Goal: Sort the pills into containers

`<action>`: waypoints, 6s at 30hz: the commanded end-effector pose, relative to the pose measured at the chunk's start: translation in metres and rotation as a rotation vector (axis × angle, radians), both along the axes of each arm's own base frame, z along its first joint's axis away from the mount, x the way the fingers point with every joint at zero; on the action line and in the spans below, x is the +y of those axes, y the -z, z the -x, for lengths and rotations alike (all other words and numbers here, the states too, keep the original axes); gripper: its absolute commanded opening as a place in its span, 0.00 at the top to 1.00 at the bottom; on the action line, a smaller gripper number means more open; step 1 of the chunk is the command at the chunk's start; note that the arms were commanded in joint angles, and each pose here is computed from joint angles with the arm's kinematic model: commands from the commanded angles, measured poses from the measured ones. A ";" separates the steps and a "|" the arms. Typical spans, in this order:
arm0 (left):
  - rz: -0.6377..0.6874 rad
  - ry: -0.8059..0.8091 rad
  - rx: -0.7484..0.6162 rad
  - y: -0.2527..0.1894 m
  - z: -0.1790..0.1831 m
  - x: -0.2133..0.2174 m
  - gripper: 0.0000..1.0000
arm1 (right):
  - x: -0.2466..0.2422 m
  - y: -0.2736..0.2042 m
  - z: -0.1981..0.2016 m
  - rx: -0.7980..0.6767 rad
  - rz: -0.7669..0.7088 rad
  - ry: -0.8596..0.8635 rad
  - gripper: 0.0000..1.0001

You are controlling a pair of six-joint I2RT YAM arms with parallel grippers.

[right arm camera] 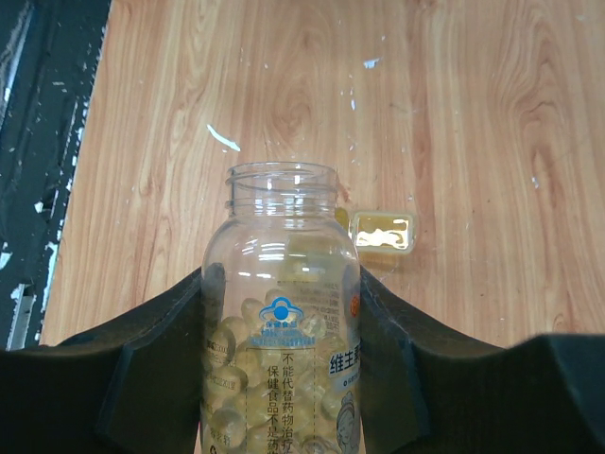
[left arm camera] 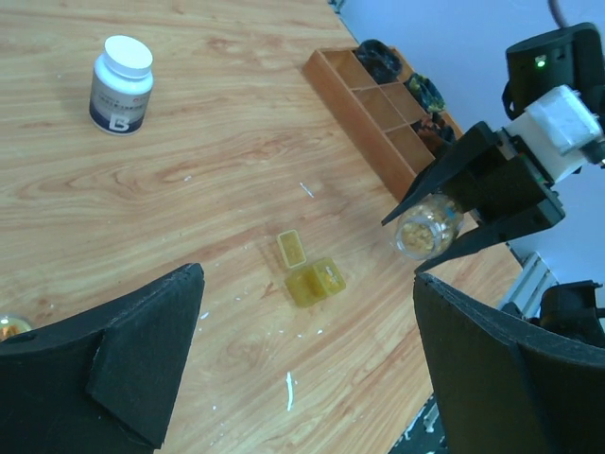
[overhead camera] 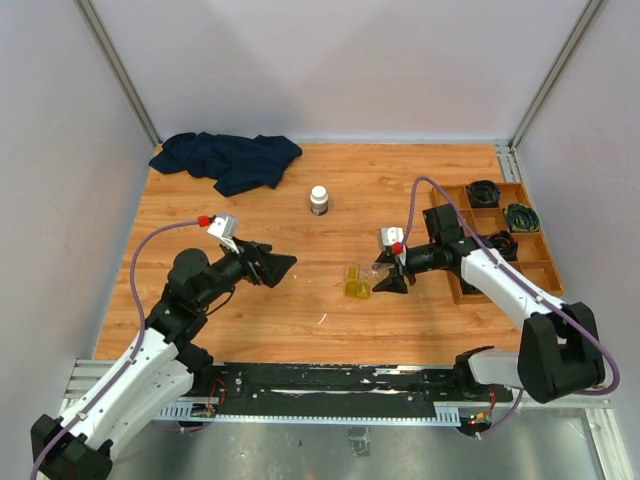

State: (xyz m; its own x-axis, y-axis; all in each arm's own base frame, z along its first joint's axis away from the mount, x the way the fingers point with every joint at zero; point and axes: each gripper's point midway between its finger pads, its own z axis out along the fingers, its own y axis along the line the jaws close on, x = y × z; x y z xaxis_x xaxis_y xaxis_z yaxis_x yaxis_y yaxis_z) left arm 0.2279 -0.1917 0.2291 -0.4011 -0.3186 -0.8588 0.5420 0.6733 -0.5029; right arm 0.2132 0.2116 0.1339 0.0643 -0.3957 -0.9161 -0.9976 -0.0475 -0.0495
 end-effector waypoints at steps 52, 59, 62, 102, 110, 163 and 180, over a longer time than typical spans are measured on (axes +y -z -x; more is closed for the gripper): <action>0.049 -0.040 -0.068 0.059 0.007 0.011 0.06 | 0.006 0.075 -0.018 0.057 0.425 0.036 0.99; 0.047 -0.040 -0.068 0.059 0.007 0.011 0.06 | 0.006 0.078 -0.018 0.052 0.450 0.036 0.99; 0.045 -0.042 -0.068 0.059 0.006 0.012 0.06 | 0.008 0.078 -0.017 0.050 0.461 0.033 0.99; 0.040 -0.038 -0.071 0.059 0.008 0.012 0.07 | 0.007 0.080 -0.020 -0.026 0.603 0.060 0.99; 0.040 -0.038 -0.071 0.059 0.008 0.012 0.07 | 0.007 0.083 -0.021 -0.007 0.613 0.078 0.99; -0.463 -0.556 0.436 0.164 -0.060 0.083 0.21 | 0.010 -0.183 0.013 -0.094 -0.657 0.217 0.99; -0.670 -0.656 0.522 0.199 -0.091 0.097 0.42 | 0.010 -0.179 0.011 -0.086 -0.643 0.214 0.99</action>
State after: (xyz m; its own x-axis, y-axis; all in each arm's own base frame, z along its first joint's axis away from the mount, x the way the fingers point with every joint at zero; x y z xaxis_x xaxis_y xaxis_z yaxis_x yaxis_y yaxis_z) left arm 0.3090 -0.1021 0.0252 -0.7102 -0.1330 -0.6914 -0.1721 0.9850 -0.0127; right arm 0.1967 0.2287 0.3106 0.0878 0.2138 -0.9729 -0.9817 0.1840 -0.0481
